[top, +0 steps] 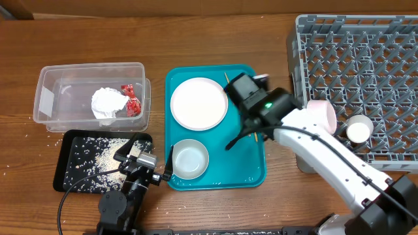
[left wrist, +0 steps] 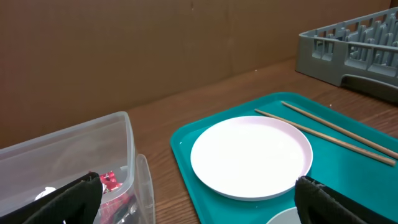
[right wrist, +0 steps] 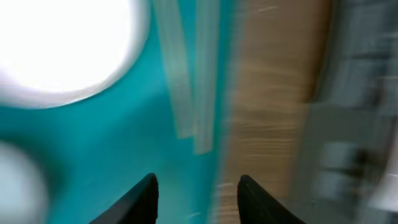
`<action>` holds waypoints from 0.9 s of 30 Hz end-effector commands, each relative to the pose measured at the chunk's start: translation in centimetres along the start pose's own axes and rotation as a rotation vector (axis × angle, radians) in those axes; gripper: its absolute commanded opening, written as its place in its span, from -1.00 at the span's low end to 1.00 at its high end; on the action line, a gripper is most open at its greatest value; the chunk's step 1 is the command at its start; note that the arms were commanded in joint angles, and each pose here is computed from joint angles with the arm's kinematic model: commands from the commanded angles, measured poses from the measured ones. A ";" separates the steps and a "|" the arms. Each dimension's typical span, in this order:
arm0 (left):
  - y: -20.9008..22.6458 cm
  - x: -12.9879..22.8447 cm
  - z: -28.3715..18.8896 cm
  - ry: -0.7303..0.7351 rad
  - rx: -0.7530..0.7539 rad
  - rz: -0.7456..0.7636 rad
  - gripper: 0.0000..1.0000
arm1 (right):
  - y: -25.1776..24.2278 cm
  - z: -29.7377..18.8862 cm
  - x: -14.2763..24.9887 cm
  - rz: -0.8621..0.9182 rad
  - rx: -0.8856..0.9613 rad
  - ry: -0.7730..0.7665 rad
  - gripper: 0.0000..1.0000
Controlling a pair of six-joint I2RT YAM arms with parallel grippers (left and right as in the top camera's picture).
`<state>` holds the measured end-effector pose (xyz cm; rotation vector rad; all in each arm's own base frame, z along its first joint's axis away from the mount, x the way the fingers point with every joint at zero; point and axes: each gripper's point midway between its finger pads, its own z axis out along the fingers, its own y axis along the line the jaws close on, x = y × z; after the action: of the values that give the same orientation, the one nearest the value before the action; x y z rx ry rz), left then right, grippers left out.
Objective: Sort waste into correct bins and load items into the dishwasher
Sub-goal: 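Grasp the grey emptied bowl with the right gripper and place in rack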
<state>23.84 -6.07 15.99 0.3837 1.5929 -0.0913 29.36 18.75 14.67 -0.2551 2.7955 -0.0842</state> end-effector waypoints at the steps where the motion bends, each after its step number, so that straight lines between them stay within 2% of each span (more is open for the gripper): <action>1: 0.2 0.1 0.0 -0.003 -0.012 0.008 1.00 | 8.2 -1.4 3.2 -0.069 -0.384 0.155 -0.08; 4: 0.2 0.1 0.0 -0.003 -0.012 0.008 1.00 | 9.7 0.2 5.1 -0.119 -0.375 0.210 -0.07; 8: 0.2 0.1 0.0 -0.003 -0.012 0.008 1.00 | 11.4 3.5 9.1 -0.293 -0.334 0.332 -0.08; 12: 0.2 0.1 0.0 -0.003 -0.012 0.008 1.00 | 12.0 6.4 9.8 -0.320 -0.290 0.361 -0.07; 13: 0.2 0.1 0.0 -0.003 -0.012 0.008 1.00 | 12.0 7.2 9.8 -0.314 -0.283 0.374 -0.14; 14: 0.2 0.1 0.0 -0.003 -0.012 0.008 1.00 | 11.8 7.7 9.9 -0.306 -0.275 0.384 -0.33; 15: 0.2 0.1 0.0 -0.003 -0.012 0.008 1.00 | 11.7 7.7 9.8 -0.302 -0.274 0.384 -0.43; 17: 0.2 0.1 0.0 -0.003 -0.012 0.008 1.00 | 11.5 7.6 9.4 -0.292 -0.275 0.381 -0.47; 19: 0.2 0.1 0.0 -0.003 -0.012 0.008 1.00 | 11.6 7.1 8.8 -0.289 -0.280 0.369 -0.38; 21: 0.2 0.1 0.0 -0.003 -0.012 0.008 1.00 | 11.5 6.7 8.1 -0.288 -0.269 0.340 -0.85; 22: 0.2 0.1 0.0 -0.003 -0.012 0.008 1.00 | 11.0 6.8 7.8 -0.283 -0.244 0.331 -0.92; 25: 0.2 0.1 0.0 -0.003 -0.012 0.008 1.00 | 6.9 6.9 5.7 -0.162 -0.047 0.276 -0.92; 27: 0.2 0.1 0.0 -0.003 -0.012 0.008 1.00 | 4.8 6.3 4.0 -0.094 0.019 0.231 -0.92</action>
<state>23.84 -6.07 15.99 0.3837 1.5929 -0.0913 22.42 25.30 4.13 -0.6593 3.1405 -0.0105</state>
